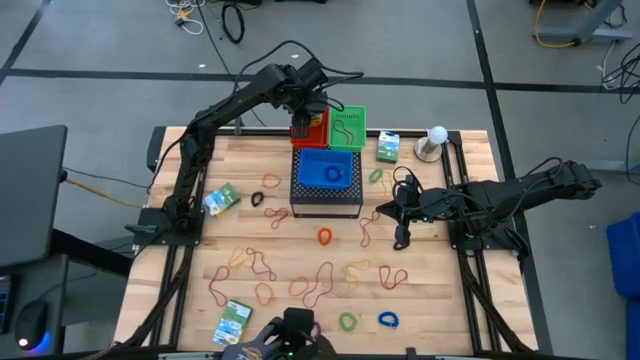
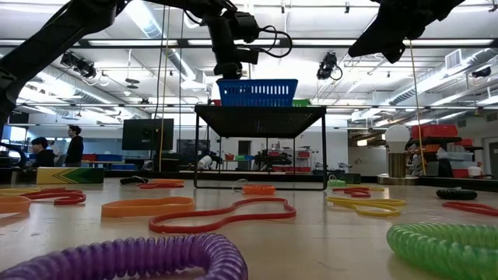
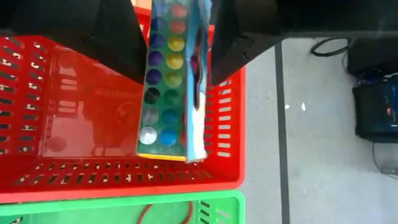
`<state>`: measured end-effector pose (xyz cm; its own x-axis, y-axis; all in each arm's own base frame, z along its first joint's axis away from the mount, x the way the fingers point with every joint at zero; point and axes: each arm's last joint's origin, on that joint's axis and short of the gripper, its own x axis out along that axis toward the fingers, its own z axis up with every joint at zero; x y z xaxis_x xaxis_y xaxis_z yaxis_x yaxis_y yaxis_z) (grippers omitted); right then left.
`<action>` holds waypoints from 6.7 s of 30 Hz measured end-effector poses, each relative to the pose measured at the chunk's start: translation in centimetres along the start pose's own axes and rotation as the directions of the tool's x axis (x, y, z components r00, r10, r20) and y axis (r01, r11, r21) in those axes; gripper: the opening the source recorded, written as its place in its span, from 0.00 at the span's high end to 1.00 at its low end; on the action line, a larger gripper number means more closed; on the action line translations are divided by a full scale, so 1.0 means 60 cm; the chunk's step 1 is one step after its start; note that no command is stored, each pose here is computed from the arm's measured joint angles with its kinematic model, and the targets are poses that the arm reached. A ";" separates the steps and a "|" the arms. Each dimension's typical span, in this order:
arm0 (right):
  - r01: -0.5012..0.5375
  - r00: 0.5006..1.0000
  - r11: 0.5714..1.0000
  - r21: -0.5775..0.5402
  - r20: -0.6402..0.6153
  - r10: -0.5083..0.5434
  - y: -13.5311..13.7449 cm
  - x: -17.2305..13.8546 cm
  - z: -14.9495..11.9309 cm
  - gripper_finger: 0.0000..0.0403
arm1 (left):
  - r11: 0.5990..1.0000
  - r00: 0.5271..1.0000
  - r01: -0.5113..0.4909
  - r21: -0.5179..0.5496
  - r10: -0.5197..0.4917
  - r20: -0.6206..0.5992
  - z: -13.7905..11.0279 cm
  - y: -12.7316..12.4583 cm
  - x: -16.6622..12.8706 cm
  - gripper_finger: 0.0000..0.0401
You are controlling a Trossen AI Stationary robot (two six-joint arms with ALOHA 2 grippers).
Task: Pick & Place Office Desk Supplies
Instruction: Put the yellow crayon box into the red bin on the shelf, then put the green spring keychain into the blue bin on the shelf
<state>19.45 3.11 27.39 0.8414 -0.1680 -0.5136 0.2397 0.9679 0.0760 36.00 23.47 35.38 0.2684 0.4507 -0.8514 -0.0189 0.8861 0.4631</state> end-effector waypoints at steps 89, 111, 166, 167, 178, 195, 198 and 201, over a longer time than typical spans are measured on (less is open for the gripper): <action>0.564 0.755 0.431 0.705 -0.652 0.078 0.135 0.048 -0.084 0.68 | 0.704 0.340 0.631 -0.325 0.125 0.932 -0.269 -0.485 -0.057 0.97; -0.139 0.656 0.960 0.241 -0.704 0.272 0.282 0.093 -0.223 0.59 | 0.638 0.432 0.670 -0.379 0.080 0.898 -0.274 -0.494 -0.042 0.98; 0.029 0.666 0.951 0.309 -0.715 0.212 0.342 0.268 -0.102 0.93 | 0.730 0.451 0.609 -0.309 0.002 0.892 -0.355 -0.520 0.028 0.96; 0.027 0.682 0.937 0.348 -0.692 0.237 0.338 0.264 -0.082 0.93 | 0.746 0.444 0.593 -0.301 0.009 0.896 -0.355 -0.519 0.027 0.97; 0.118 0.905 0.861 0.495 -0.410 0.111 0.178 0.219 0.183 0.93 | 0.767 0.464 0.527 -0.366 0.101 0.880 -0.355 -0.499 0.034 0.96; 0.329 0.924 0.861 0.387 -0.319 -0.209 -0.120 0.216 0.324 0.93 | 0.713 0.530 0.449 -0.538 0.273 0.803 -0.359 -0.491 0.037 0.97; 0.352 0.903 0.866 0.356 -0.372 -0.215 -0.134 0.237 0.306 0.93 | 0.707 0.532 0.444 -0.551 0.287 0.797 -0.359 -0.490 0.037 0.97; 0.364 0.886 0.869 0.334 -0.410 -0.214 -0.139 0.256 0.291 0.93 | 0.696 0.534 0.455 -0.556 0.287 0.795 -0.359 -0.490 0.038 0.97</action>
<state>38.84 -10.82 33.77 0.4958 -0.2793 -0.8223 0.6765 0.7179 0.1640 16.40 0.75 14.53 0.9039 0.4087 -0.1261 -0.4268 0.8815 -0.2021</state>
